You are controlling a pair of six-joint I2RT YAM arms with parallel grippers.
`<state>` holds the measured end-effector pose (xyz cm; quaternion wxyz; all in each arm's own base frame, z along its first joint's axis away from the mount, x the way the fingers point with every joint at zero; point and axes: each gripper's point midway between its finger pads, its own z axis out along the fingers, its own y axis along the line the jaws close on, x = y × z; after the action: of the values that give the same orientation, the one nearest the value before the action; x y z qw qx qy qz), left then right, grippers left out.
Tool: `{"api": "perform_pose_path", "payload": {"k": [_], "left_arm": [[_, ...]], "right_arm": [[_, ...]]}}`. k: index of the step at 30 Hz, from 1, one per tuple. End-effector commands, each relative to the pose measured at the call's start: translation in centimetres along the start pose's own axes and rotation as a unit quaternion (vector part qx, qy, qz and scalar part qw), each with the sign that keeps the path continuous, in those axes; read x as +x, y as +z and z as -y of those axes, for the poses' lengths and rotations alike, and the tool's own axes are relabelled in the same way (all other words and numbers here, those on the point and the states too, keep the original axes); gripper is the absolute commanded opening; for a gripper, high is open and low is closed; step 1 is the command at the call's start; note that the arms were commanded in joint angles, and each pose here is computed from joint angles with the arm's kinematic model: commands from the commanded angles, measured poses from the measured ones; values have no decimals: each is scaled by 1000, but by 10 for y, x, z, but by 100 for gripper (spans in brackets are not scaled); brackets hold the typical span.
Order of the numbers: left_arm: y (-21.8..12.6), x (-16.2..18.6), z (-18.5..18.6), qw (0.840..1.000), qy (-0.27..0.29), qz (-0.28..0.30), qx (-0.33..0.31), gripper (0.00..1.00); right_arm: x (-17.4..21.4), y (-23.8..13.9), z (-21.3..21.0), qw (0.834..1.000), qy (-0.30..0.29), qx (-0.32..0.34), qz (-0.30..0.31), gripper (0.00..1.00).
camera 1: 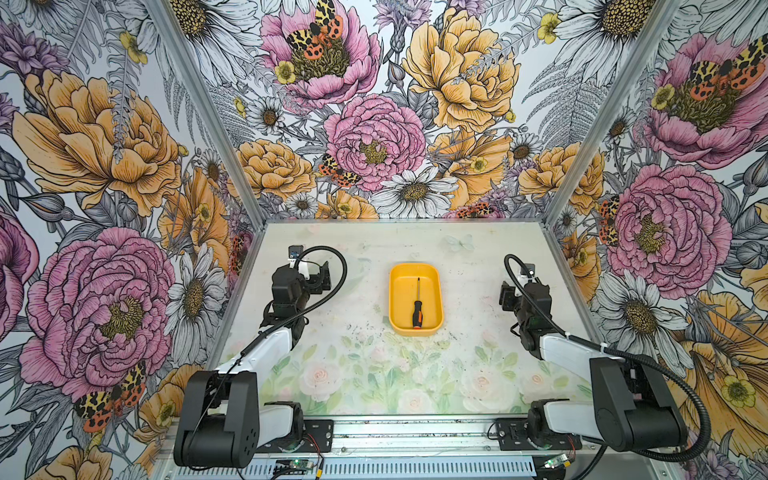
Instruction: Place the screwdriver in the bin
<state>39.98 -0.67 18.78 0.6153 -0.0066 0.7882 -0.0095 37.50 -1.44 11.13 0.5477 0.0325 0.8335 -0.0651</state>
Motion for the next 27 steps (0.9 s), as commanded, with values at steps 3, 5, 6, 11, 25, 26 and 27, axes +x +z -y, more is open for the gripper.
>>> {"api": "perform_pose_path", "payload": {"k": [3, 5, 6, 11, 25, 26, 27], "left_arm": [[-4, -5, -17, 997, -32, 67, 16, 99], [-5, -4, -22, 997, -40, 70, 21, 99], [-5, -4, -24, 996, -45, 68, 23, 99], [2, 14, -26, 997, -56, 27, 33, 99], [19, 52, -25, 998, -36, 45, 2, 99], [18, 55, -25, 999, -32, 32, -3, 99], [19, 56, -26, 999, -32, 23, -11, 99]], "right_arm": [[-28, 8, -3, 998, -4, -12, 66, 69], [-25, 11, -1, 998, -2, -5, 70, 69], [-24, 12, 0, 997, -1, -1, 73, 69], [-14, 21, 5, 998, 10, 8, 67, 69], [-11, 24, 6, 998, 14, 5, 64, 72], [-11, 24, 7, 998, 15, 4, 64, 72], [-11, 25, 7, 998, 16, 2, 63, 72]]}}
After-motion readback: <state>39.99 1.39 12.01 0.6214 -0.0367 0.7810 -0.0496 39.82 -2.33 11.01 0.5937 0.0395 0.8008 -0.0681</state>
